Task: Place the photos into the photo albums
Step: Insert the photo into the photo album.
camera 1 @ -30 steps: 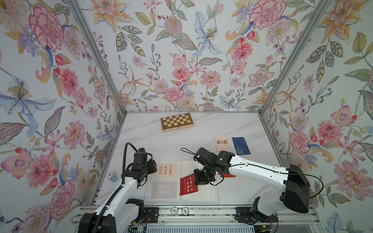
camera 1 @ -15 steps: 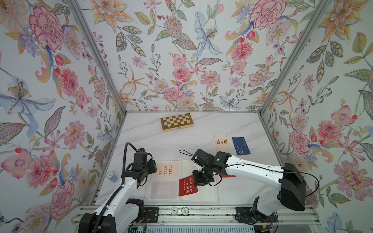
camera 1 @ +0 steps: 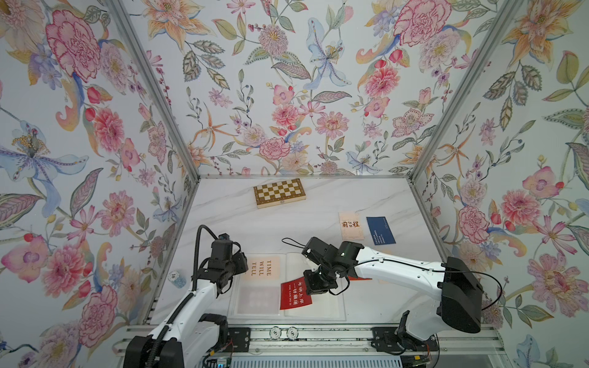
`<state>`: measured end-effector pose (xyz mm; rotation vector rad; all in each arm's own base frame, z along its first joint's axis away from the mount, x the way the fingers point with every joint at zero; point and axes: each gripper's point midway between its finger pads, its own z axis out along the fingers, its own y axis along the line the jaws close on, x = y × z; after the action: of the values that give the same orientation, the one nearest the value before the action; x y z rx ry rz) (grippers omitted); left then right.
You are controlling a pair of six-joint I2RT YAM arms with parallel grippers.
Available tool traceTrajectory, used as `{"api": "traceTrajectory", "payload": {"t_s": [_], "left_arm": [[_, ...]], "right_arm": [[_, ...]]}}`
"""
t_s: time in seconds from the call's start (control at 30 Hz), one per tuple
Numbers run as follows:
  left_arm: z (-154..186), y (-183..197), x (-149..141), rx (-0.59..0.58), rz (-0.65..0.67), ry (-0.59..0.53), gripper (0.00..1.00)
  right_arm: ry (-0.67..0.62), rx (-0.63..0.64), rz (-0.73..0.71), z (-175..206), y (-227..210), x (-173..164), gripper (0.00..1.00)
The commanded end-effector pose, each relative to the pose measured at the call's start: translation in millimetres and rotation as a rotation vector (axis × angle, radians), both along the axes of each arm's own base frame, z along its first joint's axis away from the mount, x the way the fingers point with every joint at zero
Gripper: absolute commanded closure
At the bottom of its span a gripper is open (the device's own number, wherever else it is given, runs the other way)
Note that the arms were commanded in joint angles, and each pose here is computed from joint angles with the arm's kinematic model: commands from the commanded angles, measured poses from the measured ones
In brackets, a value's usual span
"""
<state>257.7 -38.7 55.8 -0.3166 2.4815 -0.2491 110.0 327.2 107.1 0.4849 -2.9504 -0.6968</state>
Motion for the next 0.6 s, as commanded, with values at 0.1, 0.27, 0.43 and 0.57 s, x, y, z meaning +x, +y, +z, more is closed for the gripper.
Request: {"api": "traceTrajectory", "payload": {"t_s": [0.1, 0.27, 0.43, 0.57], "left_arm": [[-5.7, 3.3, -1.8, 0.011, -0.002, 0.014, 0.44], [-5.9, 3.2, -2.1, 0.011, -0.002, 0.015, 0.44], [-6.4, 2.3, -1.9, 0.007, -0.004, 0.017, 0.44], [-7.0, 2.3, -2.5, 0.007, -0.004, 0.019, 0.44]], "right_arm": [[-0.051, 0.024, 0.049, -4.0, 6.8, 2.3, 1.0], [-0.096, 0.029, 0.067, 2.3, 4.7, 7.0, 1.0], [-0.122, 0.006, 0.092, 2.9, 3.3, 9.3, 1.0], [-0.153, -0.021, 0.105, 3.1, -0.9, 13.7, 1.0]]}}
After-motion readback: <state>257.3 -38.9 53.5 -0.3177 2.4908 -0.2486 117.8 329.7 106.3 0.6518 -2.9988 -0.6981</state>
